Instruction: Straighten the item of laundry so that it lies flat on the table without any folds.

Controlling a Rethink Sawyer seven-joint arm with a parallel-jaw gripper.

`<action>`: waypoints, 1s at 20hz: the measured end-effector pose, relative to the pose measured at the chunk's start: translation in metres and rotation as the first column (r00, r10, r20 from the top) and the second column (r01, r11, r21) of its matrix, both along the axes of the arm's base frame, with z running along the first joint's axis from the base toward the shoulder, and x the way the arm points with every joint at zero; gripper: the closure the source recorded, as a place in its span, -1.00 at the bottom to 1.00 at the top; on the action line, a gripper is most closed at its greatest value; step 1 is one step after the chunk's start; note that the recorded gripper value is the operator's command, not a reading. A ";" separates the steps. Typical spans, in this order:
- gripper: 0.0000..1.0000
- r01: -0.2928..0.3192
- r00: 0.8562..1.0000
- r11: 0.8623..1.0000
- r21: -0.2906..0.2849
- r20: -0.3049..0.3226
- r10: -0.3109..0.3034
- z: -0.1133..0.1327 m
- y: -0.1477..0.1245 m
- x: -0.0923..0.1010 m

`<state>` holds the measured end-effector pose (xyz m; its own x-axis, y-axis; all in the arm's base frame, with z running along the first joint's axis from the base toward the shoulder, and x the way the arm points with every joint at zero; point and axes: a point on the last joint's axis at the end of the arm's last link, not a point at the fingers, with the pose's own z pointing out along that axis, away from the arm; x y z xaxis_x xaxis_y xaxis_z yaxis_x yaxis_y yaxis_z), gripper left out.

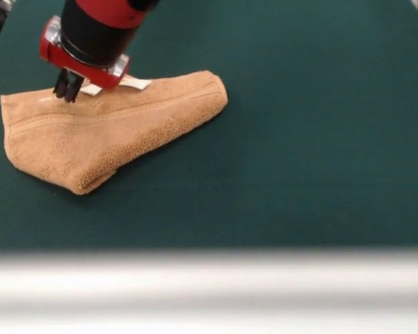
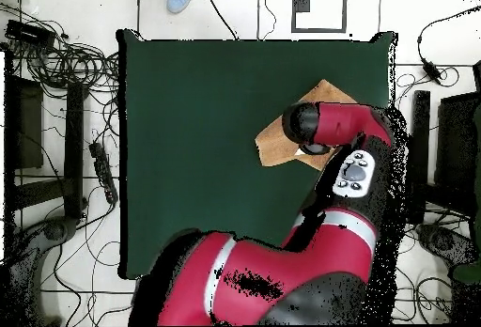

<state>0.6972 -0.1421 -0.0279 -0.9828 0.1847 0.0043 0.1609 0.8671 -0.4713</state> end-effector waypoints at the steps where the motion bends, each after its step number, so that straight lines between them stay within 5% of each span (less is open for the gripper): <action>1: 1.00 0.016 1.000 1.000 0.025 0.015 -0.016 0.002 -0.001 0.000; 5: 1.00 0.081 0.989 0.982 0.173 0.110 -0.101 0.012 -0.006 0.002; 9: 1.00 0.096 0.978 0.964 0.250 0.159 -0.138 0.019 -0.003 0.005; 20: 1.00 0.044 0.968 0.940 0.338 0.218 -0.124 0.035 0.032 0.022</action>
<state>0.7191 -0.1096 0.0076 -0.9443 0.2940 -0.1477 0.3105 0.9449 -0.1040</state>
